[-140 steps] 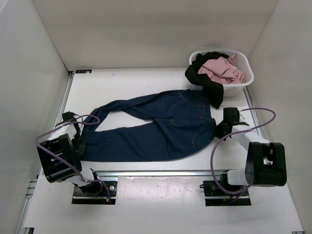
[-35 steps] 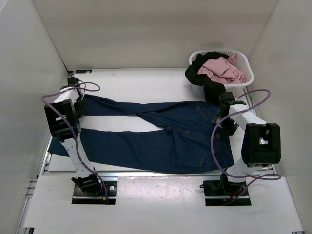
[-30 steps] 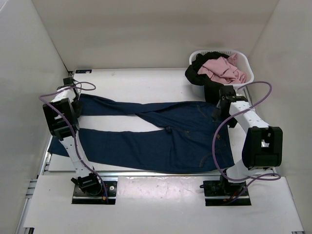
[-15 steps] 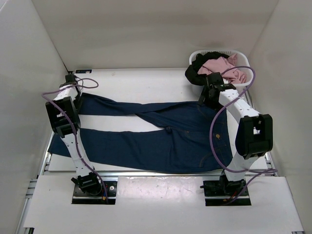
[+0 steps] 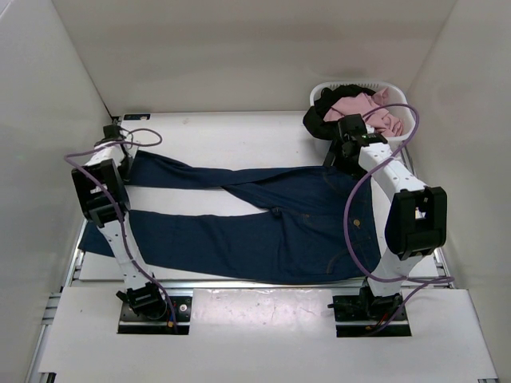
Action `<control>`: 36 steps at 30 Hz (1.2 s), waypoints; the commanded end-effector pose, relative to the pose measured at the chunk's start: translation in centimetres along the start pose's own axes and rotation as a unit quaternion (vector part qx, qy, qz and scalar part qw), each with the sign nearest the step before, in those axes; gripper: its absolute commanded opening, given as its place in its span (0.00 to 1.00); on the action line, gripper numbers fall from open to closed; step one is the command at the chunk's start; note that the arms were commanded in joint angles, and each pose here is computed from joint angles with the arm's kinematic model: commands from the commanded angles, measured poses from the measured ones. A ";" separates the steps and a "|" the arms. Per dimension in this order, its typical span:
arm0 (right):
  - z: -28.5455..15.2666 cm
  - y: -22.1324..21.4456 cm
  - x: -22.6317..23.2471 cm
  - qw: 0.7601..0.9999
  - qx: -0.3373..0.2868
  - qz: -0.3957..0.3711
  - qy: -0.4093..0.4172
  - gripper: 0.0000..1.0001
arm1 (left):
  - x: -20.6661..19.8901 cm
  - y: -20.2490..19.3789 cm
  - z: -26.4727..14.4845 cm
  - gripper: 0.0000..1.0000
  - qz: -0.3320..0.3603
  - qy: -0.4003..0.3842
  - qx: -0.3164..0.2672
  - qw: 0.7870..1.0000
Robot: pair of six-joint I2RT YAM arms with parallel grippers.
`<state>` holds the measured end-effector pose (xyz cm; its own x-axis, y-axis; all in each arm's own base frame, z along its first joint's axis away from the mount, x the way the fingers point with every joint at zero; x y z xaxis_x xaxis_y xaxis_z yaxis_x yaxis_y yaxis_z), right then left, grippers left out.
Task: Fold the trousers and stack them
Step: Flatten the trousers out
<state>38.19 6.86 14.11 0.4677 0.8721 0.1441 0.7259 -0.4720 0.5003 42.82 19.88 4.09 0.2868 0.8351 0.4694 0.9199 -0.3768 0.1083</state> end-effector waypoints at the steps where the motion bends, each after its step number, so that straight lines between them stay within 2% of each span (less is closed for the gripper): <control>1: -0.6 1.0 0.7 1.000 -0.012 -0.004 0.004 0.86 | -3.6 -0.3 -1.2 0.14 -0.054 -0.146 -0.060 0.986; 3: -0.6 1.0 0.7 1.000 -0.012 -0.009 0.004 0.86 | -4.1 0.2 -2.8 0.14 -0.070 -0.188 -0.087 0.976; 4: -0.6 1.0 0.7 1.000 -0.012 -0.009 0.004 0.86 | -3.7 0.5 -3.4 0.20 -0.081 -0.185 -0.090 0.975; 5: -0.6 1.0 0.7 1.000 -0.012 -0.009 0.004 0.86 | -3.0 0.5 -3.7 0.32 -0.098 -0.179 -0.093 0.974; 7: -0.6 1.0 0.7 1.000 -0.012 -0.009 0.004 0.86 | -2.2 1.2 -4.2 0.76 -0.139 -0.184 -0.104 0.967; 8: -0.7 0.7 1.1 1.000 -0.008 -0.013 0.011 0.86 | -1.5 1.3 -4.0 0.80 -0.159 -0.184 -0.107 0.964; 12: -0.8 0.4 1.4 1.000 -0.004 -0.017 0.017 0.86 | 0.9 2.5 -4.3 0.86 -0.233 -0.170 -0.119 0.950; 16: -1.0 -0.3 1.9 0.999 0.001 -0.032 0.019 0.86 | 2.0 3.2 -2.6 0.90 -0.223 -0.106 -0.091 0.965; 22: -1.5 -1.1 1.8 0.999 0.003 -0.041 0.016 0.86 | 3.1 3.4 -1.4 0.94 -0.249 -0.079 -0.088 0.961; 28: -1.8 -1.2 2.1 0.998 0.008 -0.053 0.015 0.86 | 3.2 1.5 2.0 1.00 -0.270 -0.039 -0.028 0.962; 33: -2.1 -1.2 2.6 0.998 0.005 -0.061 0.021 0.86 | 4.0 1.3 2.2 1.00 -0.277 -0.028 -0.032 0.960; 36: -1.5 -0.9 3.0 0.998 0.007 -0.066 0.019 0.86 | 4.3 1.3 1.0 1.00 -0.279 -0.027 -0.043 0.959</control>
<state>37.05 9.87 14.37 0.3737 0.9206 0.1130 0.7897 -0.3797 0.4819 46.23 21.91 5.03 -0.1834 0.9574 0.2230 0.9131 0.0819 0.3994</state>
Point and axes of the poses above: each gripper's point midway between its finger pads, its own z axis out along the fingers, its own x axis along the line the jaws close on, y = z × x, the point moved 3 cm from there along -z, back along the fingers, and after that the axes turned 9 degrees about z, right-handed, at the moved point
